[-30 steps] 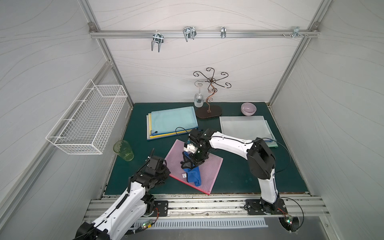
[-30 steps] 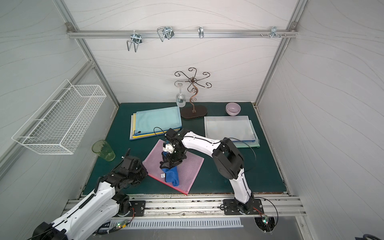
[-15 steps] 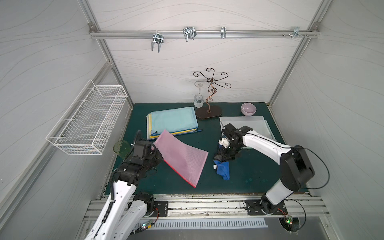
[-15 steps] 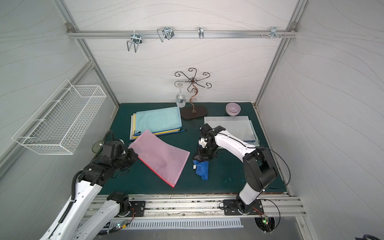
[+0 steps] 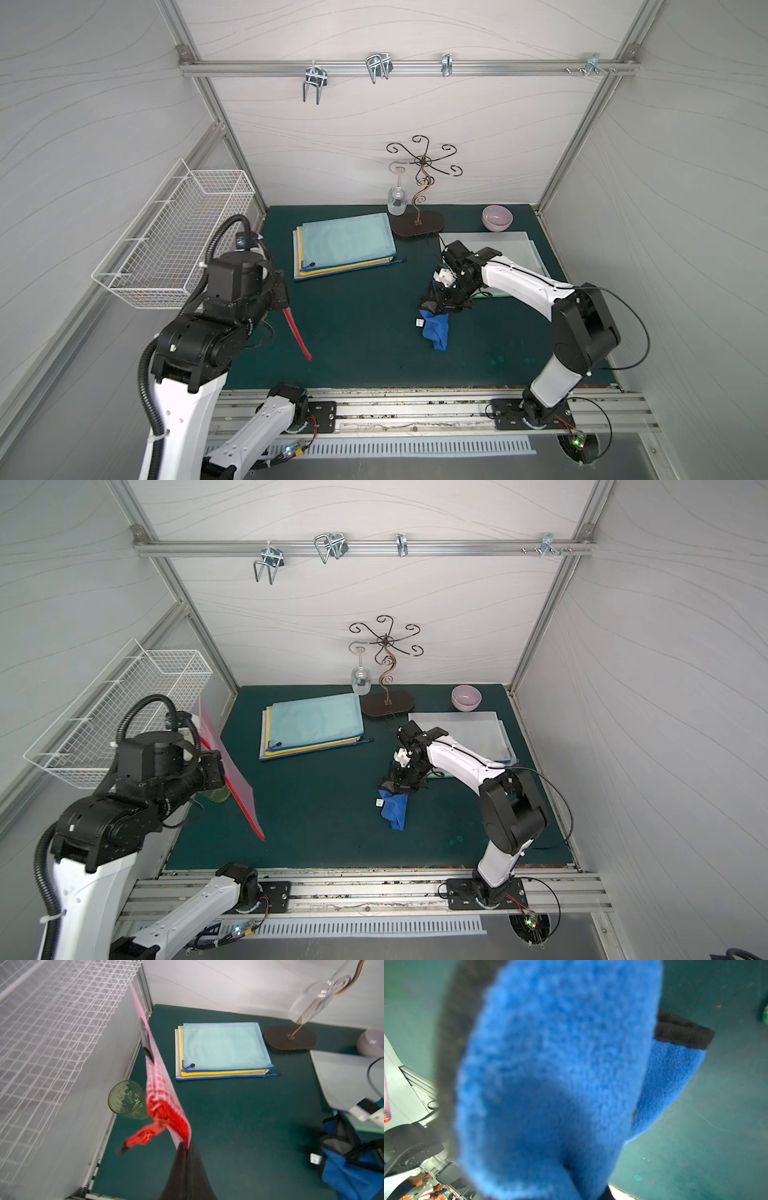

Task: Wipe the document bag
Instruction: Adjust the document bag at the center of the board.

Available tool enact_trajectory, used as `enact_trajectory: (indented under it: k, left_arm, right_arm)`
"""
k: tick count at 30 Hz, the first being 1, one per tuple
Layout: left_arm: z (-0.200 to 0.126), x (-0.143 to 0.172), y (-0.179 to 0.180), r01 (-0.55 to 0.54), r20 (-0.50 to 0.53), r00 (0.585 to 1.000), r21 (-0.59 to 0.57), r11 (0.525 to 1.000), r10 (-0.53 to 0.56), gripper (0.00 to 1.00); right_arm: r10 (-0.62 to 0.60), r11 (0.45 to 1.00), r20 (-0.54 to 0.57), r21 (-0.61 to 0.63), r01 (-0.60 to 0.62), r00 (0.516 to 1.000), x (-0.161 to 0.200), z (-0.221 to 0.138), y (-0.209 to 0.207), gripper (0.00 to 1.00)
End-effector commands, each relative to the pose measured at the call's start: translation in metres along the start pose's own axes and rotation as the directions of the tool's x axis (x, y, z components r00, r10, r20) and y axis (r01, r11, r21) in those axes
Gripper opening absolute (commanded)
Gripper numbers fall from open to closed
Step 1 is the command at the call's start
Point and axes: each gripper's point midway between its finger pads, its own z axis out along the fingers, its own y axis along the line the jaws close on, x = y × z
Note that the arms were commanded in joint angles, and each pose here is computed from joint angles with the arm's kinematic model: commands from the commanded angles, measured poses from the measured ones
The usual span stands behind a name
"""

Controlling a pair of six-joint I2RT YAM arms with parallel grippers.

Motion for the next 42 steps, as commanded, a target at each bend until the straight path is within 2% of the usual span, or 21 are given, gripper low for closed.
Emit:
enact_trajectory:
  k: [1, 5, 9, 12, 15, 18, 22, 23, 24, 26, 30, 32, 34, 35, 36, 38, 39, 42]
  left_arm:
    - [0.032, 0.004, -0.036, -0.247, -0.049, 0.968, -0.017, 0.969, 0.246, 0.00]
    - [0.070, 0.017, -0.136, -0.290, -0.044, 0.952, 0.193, 0.937, 0.303, 0.00]
    - [0.090, 0.053, -0.240, -0.334, -0.055, 0.920, 0.407, 0.850, 0.388, 0.00]
    - [0.097, 0.092, -0.301, -0.335, -0.088, 0.890, 0.540, 0.772, 0.448, 0.00]
    - [0.102, 0.126, -0.342, -0.347, -0.085, 0.859, 0.628, 0.696, 0.505, 0.00]
    - [0.112, 0.154, -0.361, -0.332, -0.113, 0.835, 0.677, 0.657, 0.539, 0.00]
    - [0.118, 0.171, -0.364, -0.305, -0.154, 0.821, 0.696, 0.650, 0.550, 0.00]
    - [0.116, 0.172, -0.364, -0.297, -0.159, 0.822, 0.700, 0.649, 0.547, 0.06]
    - [0.114, 0.173, -0.363, -0.288, -0.162, 0.824, 0.706, 0.647, 0.543, 0.21]
    - [0.111, 0.173, -0.361, -0.274, -0.164, 0.831, 0.711, 0.647, 0.532, 0.34]
    - [0.103, 0.165, -0.352, -0.253, -0.159, 0.853, 0.706, 0.661, 0.497, 0.46]
    - [0.098, 0.159, -0.345, -0.234, -0.167, 0.868, 0.693, 0.682, 0.467, 0.47]
    - [0.098, 0.150, -0.326, -0.198, -0.191, 0.896, 0.634, 0.748, 0.400, 0.44]
    - [0.102, 0.148, -0.314, -0.161, -0.227, 0.906, 0.597, 0.786, 0.357, 0.39]
    - [0.111, 0.148, -0.297, -0.088, -0.292, 0.912, 0.543, 0.835, 0.286, 0.28]
    - [0.129, 0.159, -0.261, 0.073, -0.426, 0.895, 0.438, 0.896, 0.135, 0.06]
    - [0.138, 0.165, -0.244, 0.159, -0.474, 0.879, 0.388, 0.908, 0.049, 0.01]
    - [0.163, 0.194, -0.201, 0.375, -0.583, 0.795, 0.255, 0.891, -0.167, 0.00]
  right_arm:
    - [0.021, 1.000, 0.024, 0.004, -0.021, 0.999, 0.000, -0.008, -0.010, 0.00]
    - [0.047, 0.998, 0.067, 0.037, -0.049, 0.997, 0.000, -0.021, -0.028, 0.00]
    - [0.051, 0.996, 0.126, 0.069, -0.060, 0.991, -0.002, -0.041, -0.037, 0.00]
    - [0.041, 0.992, 0.171, 0.108, -0.060, 0.985, -0.002, -0.055, -0.044, 0.00]
    - [0.046, 0.990, 0.206, 0.123, -0.072, 0.978, -0.001, -0.066, -0.050, 0.00]
    - [0.051, 0.989, 0.221, 0.122, -0.080, 0.974, 0.001, -0.070, -0.053, 0.00]
    - [0.057, 0.989, 0.225, 0.122, -0.087, 0.973, 0.003, -0.072, -0.055, 0.00]
    - [0.057, 0.989, 0.229, 0.123, -0.087, 0.972, 0.002, -0.073, -0.055, 0.00]
    - [0.055, 0.989, 0.236, 0.123, -0.086, 0.970, 0.001, -0.075, -0.054, 0.00]
    - [0.052, 0.989, 0.244, 0.120, -0.084, 0.968, 0.001, -0.078, -0.052, 0.00]
    - [0.047, 0.989, 0.270, 0.124, -0.083, 0.962, -0.002, -0.088, -0.049, 0.00]
    - [0.036, 0.989, 0.291, 0.124, -0.075, 0.956, -0.005, -0.094, -0.046, 0.00]
    - [0.005, 0.994, 0.291, 0.105, -0.037, 0.957, -0.009, -0.096, -0.035, 0.00]
    - [-0.015, 0.996, 0.277, 0.094, -0.011, 0.961, -0.011, -0.093, -0.028, 0.00]
    - [-0.040, 0.997, 0.253, 0.080, 0.020, 0.967, -0.013, -0.089, -0.018, 0.00]
    - [-0.104, 0.994, 0.206, 0.041, 0.098, 0.973, -0.017, -0.075, 0.008, 0.00]
    - [-0.142, 0.990, 0.178, 0.022, 0.140, 0.974, -0.020, -0.066, 0.023, 0.00]
    - [-0.234, 0.968, 0.121, -0.065, 0.243, 0.965, -0.028, -0.037, 0.071, 0.00]
